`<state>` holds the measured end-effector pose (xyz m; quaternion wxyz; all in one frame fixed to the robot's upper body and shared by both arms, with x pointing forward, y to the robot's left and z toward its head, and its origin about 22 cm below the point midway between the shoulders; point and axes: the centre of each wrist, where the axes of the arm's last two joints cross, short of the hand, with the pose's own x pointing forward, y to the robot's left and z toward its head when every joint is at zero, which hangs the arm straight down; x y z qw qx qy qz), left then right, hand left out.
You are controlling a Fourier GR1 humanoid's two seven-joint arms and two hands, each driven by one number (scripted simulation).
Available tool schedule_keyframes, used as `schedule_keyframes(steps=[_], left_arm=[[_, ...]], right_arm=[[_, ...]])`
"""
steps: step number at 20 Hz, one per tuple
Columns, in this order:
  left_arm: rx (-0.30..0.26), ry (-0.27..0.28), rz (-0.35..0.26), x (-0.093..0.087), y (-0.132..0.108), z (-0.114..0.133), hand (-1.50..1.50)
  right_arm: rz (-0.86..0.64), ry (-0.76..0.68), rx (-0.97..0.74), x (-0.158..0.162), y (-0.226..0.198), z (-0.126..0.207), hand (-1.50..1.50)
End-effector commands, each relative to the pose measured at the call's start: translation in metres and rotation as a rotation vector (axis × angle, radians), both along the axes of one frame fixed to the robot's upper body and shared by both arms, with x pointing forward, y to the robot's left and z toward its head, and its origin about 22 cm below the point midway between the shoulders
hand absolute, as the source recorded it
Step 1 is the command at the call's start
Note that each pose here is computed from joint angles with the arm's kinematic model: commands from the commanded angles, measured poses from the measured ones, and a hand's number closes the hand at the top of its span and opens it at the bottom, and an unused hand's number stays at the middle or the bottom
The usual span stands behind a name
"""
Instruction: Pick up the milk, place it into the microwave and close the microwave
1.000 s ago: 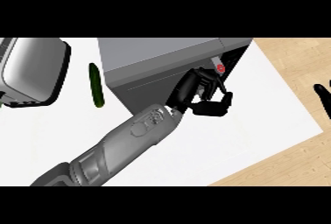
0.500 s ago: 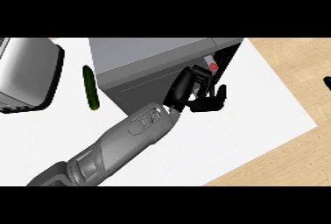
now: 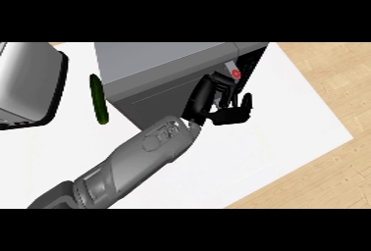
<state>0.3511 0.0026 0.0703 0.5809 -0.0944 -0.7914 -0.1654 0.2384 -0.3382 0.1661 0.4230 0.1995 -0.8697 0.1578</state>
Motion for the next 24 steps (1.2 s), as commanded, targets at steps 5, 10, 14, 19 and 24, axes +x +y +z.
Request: schedule_keyframes(steps=[5, 10, 14, 19, 24], left_arm=[[-0.009, -0.031, -0.008, 0.006, -0.022, 0.022, 1.5], [-0.01, -0.038, 0.002, 0.005, -0.022, 0.02, 1.5], [-0.019, -0.042, 0.014, 0.004, -0.023, 0.022, 1.5], [-0.023, -0.039, 0.017, 0.003, -0.024, 0.021, 1.5], [-0.09, 0.087, 0.29, 0.016, -0.003, 0.006, 1.5]], right_arm=[[-0.008, -0.016, -0.038, 0.003, -0.01, 0.016, -1.5], [0.007, -0.005, -0.018, 0.006, -0.013, 0.018, -1.5], [0.021, -0.026, -0.026, 0.007, -0.013, 0.03, -1.5], [0.019, -0.021, -0.01, 0.01, -0.017, 0.032, -1.5], [0.013, -0.01, 0.006, 0.009, -0.021, 0.032, -1.5]])
